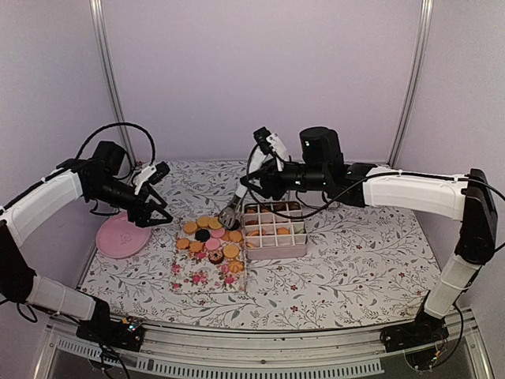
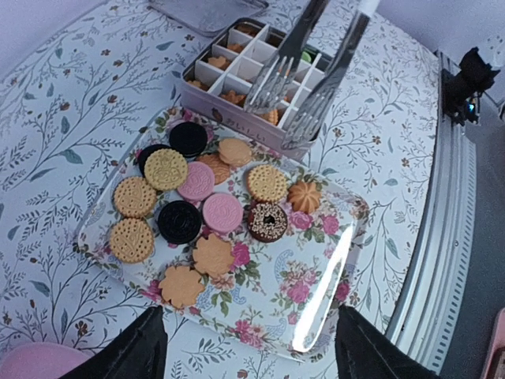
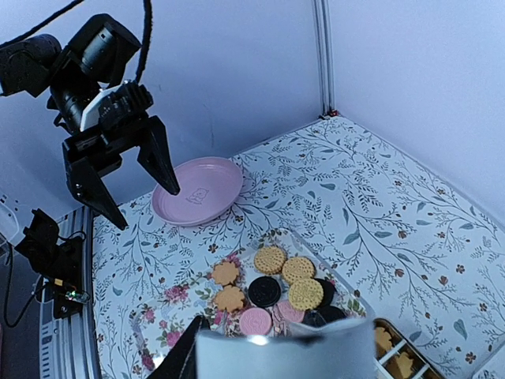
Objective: Pack the cookies
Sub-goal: Pick up the fake cookies from the plate.
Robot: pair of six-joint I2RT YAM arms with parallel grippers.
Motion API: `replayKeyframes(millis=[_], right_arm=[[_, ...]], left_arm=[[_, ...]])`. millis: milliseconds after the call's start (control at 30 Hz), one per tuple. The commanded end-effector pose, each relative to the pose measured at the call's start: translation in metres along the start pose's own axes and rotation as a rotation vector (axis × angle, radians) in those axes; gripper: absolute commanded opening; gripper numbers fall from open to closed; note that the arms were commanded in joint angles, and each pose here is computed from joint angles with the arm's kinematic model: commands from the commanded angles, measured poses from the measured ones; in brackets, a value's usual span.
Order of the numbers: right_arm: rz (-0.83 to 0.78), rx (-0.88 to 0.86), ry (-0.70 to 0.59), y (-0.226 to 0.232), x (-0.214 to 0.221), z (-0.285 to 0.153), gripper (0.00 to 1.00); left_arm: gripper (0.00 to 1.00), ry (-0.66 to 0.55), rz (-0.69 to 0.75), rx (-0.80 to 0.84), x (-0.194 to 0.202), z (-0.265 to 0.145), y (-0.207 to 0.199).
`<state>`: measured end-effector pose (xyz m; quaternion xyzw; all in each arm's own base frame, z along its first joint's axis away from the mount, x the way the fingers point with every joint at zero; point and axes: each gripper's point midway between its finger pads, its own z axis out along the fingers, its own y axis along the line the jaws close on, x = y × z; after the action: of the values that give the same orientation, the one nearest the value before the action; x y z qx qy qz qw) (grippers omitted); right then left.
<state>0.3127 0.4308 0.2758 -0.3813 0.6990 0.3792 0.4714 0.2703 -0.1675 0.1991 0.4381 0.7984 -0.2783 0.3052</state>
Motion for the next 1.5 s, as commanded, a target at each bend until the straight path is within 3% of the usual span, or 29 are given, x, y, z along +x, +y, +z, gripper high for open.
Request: replayKeyframes(millis=[0,433,700,1033,1467], right_arm=[[-0.045,0.0,-0.014,0.012,-0.002,0.043,0.39],[-0.079,0.002,0.016,0.032,0.016,0.106,0.39],[-0.107,0.099,0.074,0.013,0.037,0.107,0.39],[-0.036,0.04,0.109,0.024,0.061,0.112,0.44],[-0.036,0.036,0.084,0.035,0.064,0.122,0.42]], left_arm=[[0.74,-0.007,-0.123,0.008,0.017,-0.003,0.02],[0.74,-0.025,-0.173,-0.051,0.03,-0.008,0.048],[0.73,-0.019,-0.15,-0.07,0.031,-0.009,0.049],[0.73,-0.032,-0.136,-0.067,0.026,-0.01,0.05],[0.73,-0.041,-0.124,-0.062,0.023,-0.011,0.049]])
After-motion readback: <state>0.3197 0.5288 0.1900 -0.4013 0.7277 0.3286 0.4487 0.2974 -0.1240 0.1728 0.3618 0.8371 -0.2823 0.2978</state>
